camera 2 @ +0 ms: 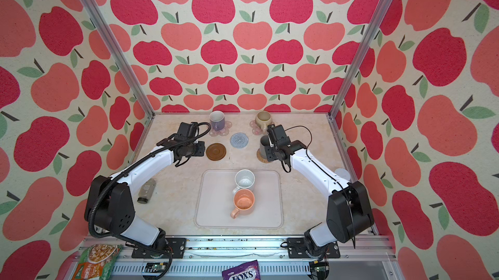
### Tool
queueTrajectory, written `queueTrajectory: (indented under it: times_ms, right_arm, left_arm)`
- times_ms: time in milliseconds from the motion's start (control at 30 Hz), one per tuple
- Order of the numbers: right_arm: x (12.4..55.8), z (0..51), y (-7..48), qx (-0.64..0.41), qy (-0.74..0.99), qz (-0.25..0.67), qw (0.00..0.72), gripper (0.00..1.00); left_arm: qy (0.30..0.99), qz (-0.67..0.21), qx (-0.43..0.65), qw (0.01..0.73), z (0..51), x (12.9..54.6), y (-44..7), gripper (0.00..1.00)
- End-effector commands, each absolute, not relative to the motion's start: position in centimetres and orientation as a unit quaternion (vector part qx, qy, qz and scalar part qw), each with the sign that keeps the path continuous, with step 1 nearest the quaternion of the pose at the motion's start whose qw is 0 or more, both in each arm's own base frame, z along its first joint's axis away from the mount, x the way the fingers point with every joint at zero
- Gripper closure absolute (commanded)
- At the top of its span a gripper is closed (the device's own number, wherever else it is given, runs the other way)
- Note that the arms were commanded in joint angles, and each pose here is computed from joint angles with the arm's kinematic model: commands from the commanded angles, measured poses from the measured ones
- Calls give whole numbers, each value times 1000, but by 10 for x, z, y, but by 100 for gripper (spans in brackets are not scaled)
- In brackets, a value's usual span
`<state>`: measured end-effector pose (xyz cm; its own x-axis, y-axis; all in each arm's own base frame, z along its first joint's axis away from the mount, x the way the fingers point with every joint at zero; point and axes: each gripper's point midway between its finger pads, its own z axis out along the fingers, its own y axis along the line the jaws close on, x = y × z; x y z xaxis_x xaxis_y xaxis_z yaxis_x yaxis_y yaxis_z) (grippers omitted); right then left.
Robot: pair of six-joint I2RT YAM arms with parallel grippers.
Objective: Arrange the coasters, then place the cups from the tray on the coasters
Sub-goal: 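Open the right gripper and lift it off the grey mug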
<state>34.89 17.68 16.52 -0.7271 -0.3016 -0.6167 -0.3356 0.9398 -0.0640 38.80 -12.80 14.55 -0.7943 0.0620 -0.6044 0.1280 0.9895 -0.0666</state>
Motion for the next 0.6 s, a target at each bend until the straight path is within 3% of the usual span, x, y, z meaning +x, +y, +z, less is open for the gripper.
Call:
queueTrajectory:
  times_ms: [0,567]
  right_arm:
    - [333,171,165,-158,931,23,329,45]
    - [281,170,148,-135,936,46,321,42]
  left_arm:
    - [943,-64,48,322,155,375,-129,54]
    - [944,-81,159,277,157,288,-171,54]
